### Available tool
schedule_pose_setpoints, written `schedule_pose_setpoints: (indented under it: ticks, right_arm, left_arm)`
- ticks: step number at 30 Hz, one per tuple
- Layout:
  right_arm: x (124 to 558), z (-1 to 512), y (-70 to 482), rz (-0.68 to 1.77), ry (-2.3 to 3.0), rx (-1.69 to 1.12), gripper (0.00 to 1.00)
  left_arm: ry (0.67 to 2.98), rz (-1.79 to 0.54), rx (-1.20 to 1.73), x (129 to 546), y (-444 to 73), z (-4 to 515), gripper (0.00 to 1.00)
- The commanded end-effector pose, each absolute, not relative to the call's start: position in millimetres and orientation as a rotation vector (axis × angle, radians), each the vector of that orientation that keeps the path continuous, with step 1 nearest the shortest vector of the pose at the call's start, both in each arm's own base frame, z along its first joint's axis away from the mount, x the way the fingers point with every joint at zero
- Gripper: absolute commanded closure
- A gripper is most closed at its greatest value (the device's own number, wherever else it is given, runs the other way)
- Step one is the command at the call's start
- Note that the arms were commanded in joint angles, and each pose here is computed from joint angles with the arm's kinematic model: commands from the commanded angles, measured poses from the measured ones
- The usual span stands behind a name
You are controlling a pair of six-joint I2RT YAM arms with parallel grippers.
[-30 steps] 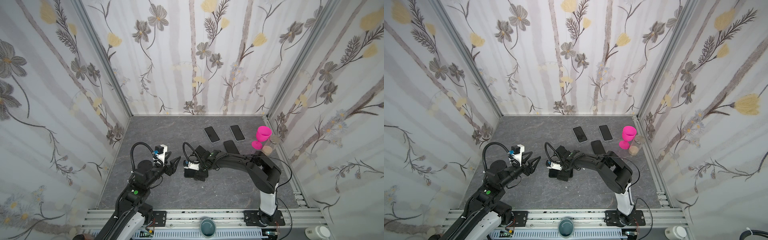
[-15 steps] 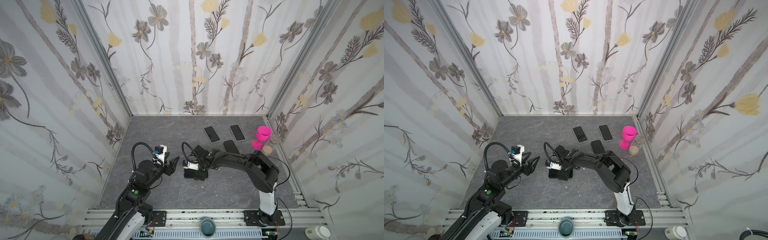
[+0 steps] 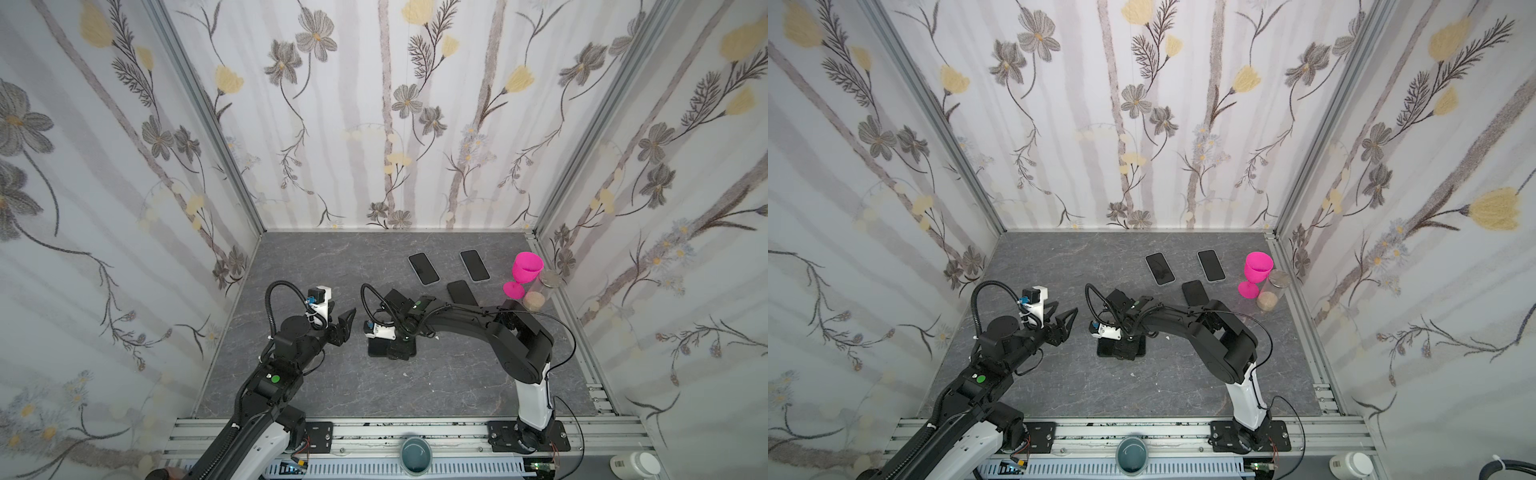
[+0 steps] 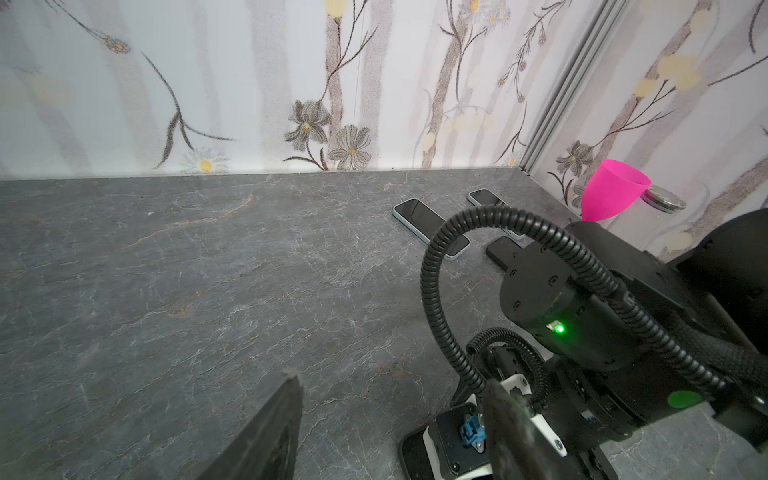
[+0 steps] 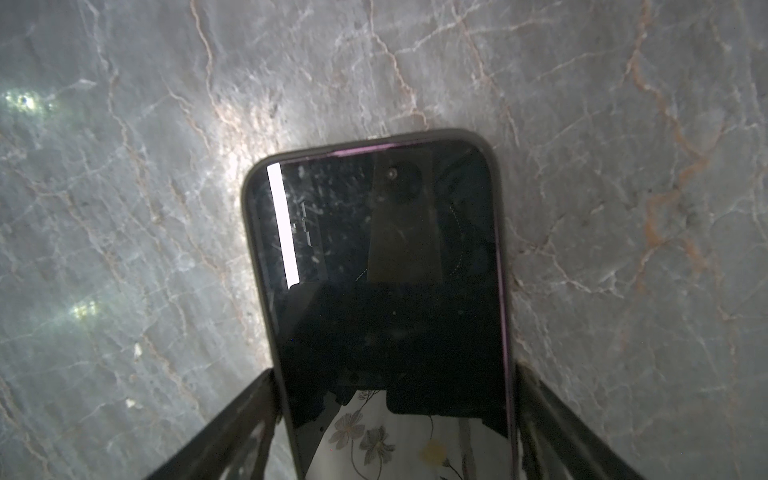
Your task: Put the phone into the phone case
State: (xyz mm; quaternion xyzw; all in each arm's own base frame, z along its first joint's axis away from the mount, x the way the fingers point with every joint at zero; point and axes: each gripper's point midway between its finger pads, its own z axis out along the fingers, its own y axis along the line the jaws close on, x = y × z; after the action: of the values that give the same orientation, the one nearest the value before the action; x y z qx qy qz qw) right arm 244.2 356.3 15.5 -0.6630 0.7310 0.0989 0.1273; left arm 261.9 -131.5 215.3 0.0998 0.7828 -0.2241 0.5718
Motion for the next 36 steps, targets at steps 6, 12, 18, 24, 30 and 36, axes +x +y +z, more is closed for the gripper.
schedule_pose_setpoints:
  ticks: [6, 12, 18, 24, 30, 36]
  right_arm:
    - [250.9, 2.2, 320.6, 0.108, 2.291, -1.872, 0.43]
    - [267.6, 6.5, 307.4, 0.097, 2.487, -1.526, 0.42]
    - [274.3, 10.3, 293.1, 0.133, 2.633, -1.153, 0.42]
    - [302.2, 2.6, 235.0, 0.011, 2.773, -0.649, 0.39]
    - [309.8, -1.0, 215.0, 0.037, 2.797, -0.381, 0.34]
    - [322.5, 12.4, 215.1, 0.14, 2.736, -0.158, 0.26]
  left_arm:
    - [1.851, -0.47, -0.027, 278.6, -106.1, 210.3, 0.33]
    - [1.821, -0.468, -0.139, 292.3, -99.8, 215.0, 0.33]
    - [1.794, -0.476, -0.192, 307.3, -101.2, 214.9, 0.34]
    - [1.78, -0.453, -0.282, 323.1, -96.1, 206.3, 0.34]
    - [1.801, -0.41, -0.336, 328.5, -89.6, 183.9, 0.33]
    - [1.718, -0.354, -0.427, 328.2, -70.5, 172.6, 0.32]
